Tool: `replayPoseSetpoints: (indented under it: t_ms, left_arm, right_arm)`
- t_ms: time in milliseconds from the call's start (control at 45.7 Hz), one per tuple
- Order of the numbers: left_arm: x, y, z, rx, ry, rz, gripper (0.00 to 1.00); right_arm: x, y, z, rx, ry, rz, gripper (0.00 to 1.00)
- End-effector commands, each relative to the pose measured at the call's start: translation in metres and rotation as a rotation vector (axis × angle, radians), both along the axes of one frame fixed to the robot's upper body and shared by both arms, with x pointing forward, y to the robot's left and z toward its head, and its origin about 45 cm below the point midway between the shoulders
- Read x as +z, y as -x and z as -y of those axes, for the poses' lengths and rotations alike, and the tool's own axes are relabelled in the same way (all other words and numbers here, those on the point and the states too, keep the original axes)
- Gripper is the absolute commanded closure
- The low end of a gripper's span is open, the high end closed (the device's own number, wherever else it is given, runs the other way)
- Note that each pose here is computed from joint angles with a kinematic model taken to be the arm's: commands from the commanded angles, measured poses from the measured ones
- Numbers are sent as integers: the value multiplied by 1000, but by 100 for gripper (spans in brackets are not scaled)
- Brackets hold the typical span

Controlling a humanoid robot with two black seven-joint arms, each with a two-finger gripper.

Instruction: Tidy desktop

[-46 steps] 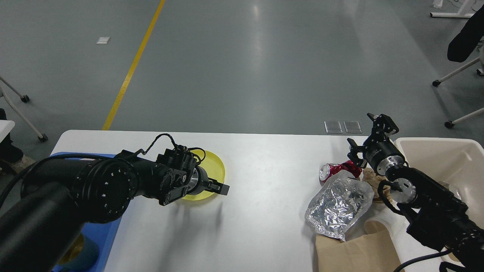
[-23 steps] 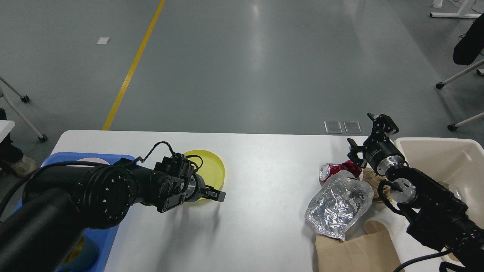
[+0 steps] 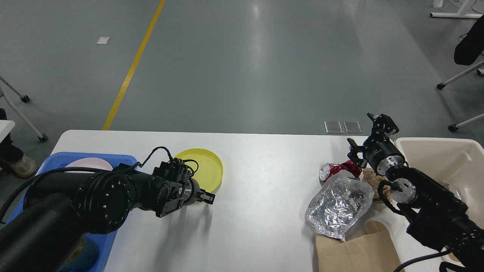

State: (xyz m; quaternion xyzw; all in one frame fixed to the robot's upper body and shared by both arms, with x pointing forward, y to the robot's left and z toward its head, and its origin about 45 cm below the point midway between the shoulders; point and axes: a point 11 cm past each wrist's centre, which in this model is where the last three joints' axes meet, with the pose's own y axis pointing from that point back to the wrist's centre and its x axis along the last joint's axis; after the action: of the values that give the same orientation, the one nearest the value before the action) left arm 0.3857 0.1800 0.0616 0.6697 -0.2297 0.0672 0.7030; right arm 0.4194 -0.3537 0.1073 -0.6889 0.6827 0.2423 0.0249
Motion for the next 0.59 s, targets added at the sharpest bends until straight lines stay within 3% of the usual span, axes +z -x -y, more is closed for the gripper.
replayPoseSetpoints:
  t_ms: [0, 437, 569]
  left_arm:
    - [0, 0, -1, 3, -3, -3, 55]
    - [0, 5, -4, 21, -45, -79, 99]
    - [0, 6, -4, 23, -47, -94, 100]
  right_arm:
    - [0, 0, 0, -1, 0, 0, 0]
    - [0, 0, 0, 0, 1, -1, 0]
    - [0, 0, 0, -1, 0, 0, 0]
